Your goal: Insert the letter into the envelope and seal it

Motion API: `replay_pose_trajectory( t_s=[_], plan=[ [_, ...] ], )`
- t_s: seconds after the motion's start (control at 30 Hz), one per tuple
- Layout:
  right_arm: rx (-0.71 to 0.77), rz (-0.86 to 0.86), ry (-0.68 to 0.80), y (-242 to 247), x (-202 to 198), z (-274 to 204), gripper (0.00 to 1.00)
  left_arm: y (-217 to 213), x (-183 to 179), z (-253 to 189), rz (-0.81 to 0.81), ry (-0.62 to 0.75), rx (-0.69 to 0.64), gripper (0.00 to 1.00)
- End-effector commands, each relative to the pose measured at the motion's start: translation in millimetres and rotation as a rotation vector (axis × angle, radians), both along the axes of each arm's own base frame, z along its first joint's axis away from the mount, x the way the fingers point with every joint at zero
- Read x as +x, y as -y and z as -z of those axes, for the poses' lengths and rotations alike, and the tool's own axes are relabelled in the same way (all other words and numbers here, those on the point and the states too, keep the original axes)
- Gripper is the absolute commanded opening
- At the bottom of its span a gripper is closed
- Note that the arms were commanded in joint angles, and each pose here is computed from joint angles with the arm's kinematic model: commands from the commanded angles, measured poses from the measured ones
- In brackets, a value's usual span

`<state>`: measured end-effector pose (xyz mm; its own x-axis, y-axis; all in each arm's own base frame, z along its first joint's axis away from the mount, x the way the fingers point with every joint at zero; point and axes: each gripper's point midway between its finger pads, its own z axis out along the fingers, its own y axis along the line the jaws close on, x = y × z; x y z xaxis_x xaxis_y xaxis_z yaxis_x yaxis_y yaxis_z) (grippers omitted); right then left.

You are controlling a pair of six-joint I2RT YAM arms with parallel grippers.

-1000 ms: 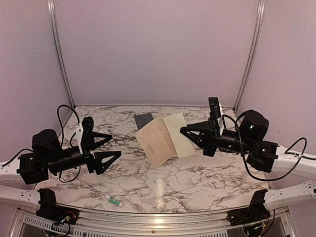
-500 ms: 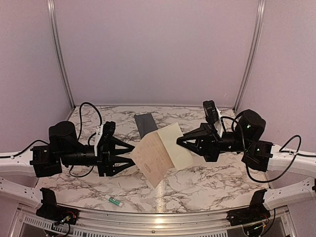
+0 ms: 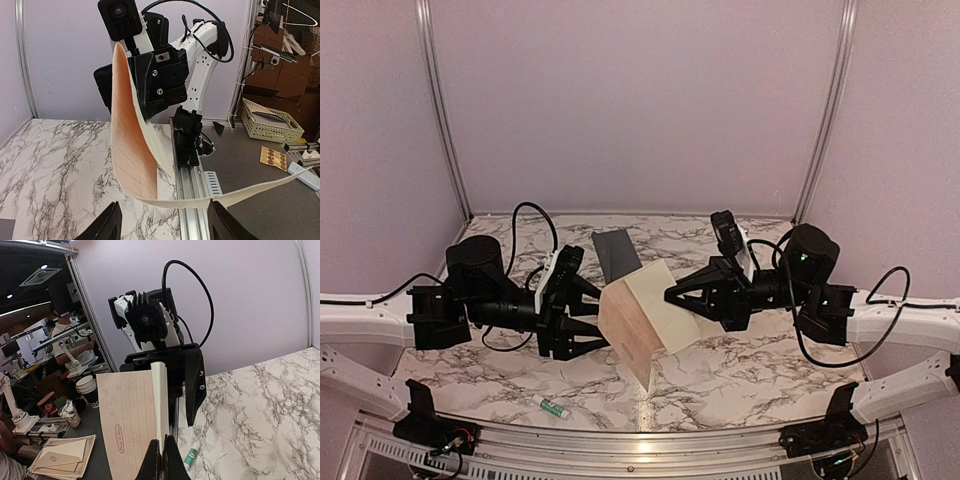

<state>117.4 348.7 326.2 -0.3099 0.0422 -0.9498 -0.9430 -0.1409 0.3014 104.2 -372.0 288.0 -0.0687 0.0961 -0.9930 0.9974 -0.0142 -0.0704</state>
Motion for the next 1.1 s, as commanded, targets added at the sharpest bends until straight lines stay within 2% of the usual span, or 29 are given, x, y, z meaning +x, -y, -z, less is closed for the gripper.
replay_pose_trajectory(
  t_s=[0.0,0.27,0.47,0.6,0.7,0.93,1.07],
  plan=[
    [0.056,-0.027,0.038,-1,-5,-22,0.0,10,-2,-26,0.04,0.003,-0.074,0.61],
    [0.033,-0.026,0.033,-4,-3,-10,0.0,21,3,-32,0.044,-0.014,-0.099,0.56],
    [0.023,-0.025,0.035,-6,-2,-5,0.0,28,10,-31,0.029,-0.034,-0.107,0.49],
    [0.02,-0.025,0.033,-6,-2,-2,0.0,32,12,-31,0.02,-0.043,-0.114,0.41],
    [0.017,-0.025,0.03,-6,-2,0,0.0,35,16,-31,0.01,-0.06,-0.117,0.29],
    [0.01,-0.019,0.027,-5,-2,6,0.0,42,20,-28,0.006,-0.085,-0.11,0.21],
    [0.008,-0.004,0.029,-4,-1,7,0.0,42,20,-28,0.005,-0.089,-0.11,0.08]
  ],
)
